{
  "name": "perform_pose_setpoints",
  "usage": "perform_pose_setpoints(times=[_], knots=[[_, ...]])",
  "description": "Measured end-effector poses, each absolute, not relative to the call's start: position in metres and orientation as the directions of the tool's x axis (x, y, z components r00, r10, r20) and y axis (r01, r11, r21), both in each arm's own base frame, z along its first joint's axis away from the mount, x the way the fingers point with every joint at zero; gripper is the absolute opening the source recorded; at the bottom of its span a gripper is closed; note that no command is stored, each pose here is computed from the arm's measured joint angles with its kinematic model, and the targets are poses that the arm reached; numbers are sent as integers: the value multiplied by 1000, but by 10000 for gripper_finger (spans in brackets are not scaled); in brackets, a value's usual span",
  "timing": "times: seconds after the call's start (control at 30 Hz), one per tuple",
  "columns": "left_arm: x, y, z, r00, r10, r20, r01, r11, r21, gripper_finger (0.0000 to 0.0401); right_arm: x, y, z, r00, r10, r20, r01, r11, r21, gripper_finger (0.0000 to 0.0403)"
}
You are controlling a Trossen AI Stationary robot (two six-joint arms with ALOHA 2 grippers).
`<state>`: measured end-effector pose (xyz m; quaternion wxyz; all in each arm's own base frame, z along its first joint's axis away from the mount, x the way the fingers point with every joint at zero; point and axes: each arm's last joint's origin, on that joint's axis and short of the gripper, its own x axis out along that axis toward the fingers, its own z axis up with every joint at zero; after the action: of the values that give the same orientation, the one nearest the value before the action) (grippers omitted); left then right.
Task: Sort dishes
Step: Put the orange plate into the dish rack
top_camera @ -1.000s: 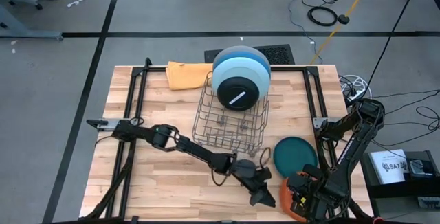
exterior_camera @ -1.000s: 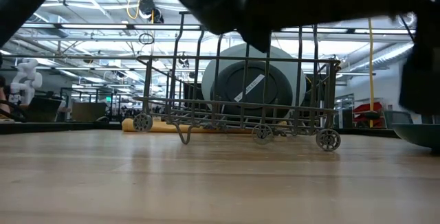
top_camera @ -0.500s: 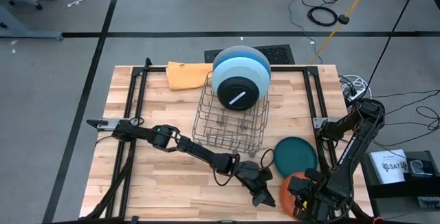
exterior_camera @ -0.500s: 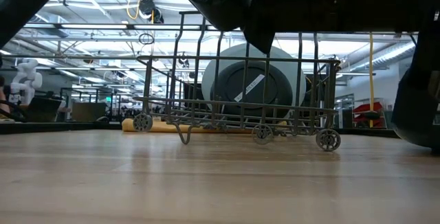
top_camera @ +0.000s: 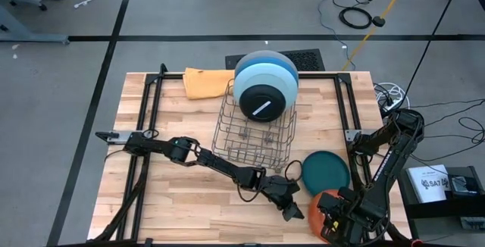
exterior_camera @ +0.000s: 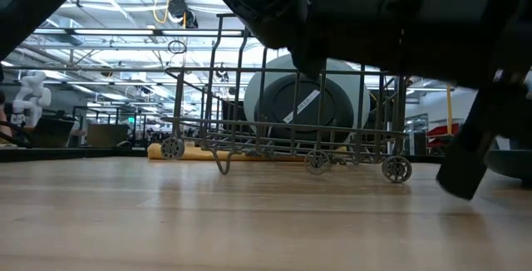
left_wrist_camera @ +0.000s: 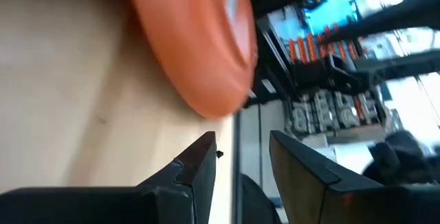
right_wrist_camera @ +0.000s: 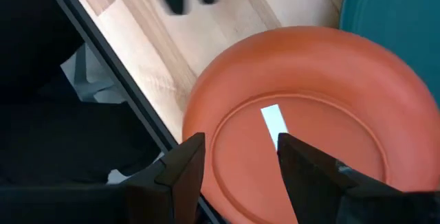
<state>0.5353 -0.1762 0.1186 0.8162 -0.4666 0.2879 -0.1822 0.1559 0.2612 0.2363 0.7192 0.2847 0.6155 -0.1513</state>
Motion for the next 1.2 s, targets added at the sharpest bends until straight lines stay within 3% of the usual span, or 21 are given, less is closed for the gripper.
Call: perform_pose_setpoints(times=[0.23, 0.6, 0.97, 1.2], knots=[[538, -167, 116, 811, -483, -330, -34, 525, -851, 147, 156, 262, 236, 206, 136, -969, 561, 795, 231, 178], [540, -164, 106, 813, -479, -332, -78, 475, -876, 233, 157, 259, 236, 216, 107, -970, 512, 834, 206, 178], [540, -163, 103, 820, -455, -347, -87, 500, -862, 238, 160, 257, 236, 220, 97, -971, 496, 846, 197, 178], [540, -169, 107, 827, -490, -274, 90, 598, -796, 238, 161, 256, 236, 221, 96, -971, 498, 845, 196, 178]])
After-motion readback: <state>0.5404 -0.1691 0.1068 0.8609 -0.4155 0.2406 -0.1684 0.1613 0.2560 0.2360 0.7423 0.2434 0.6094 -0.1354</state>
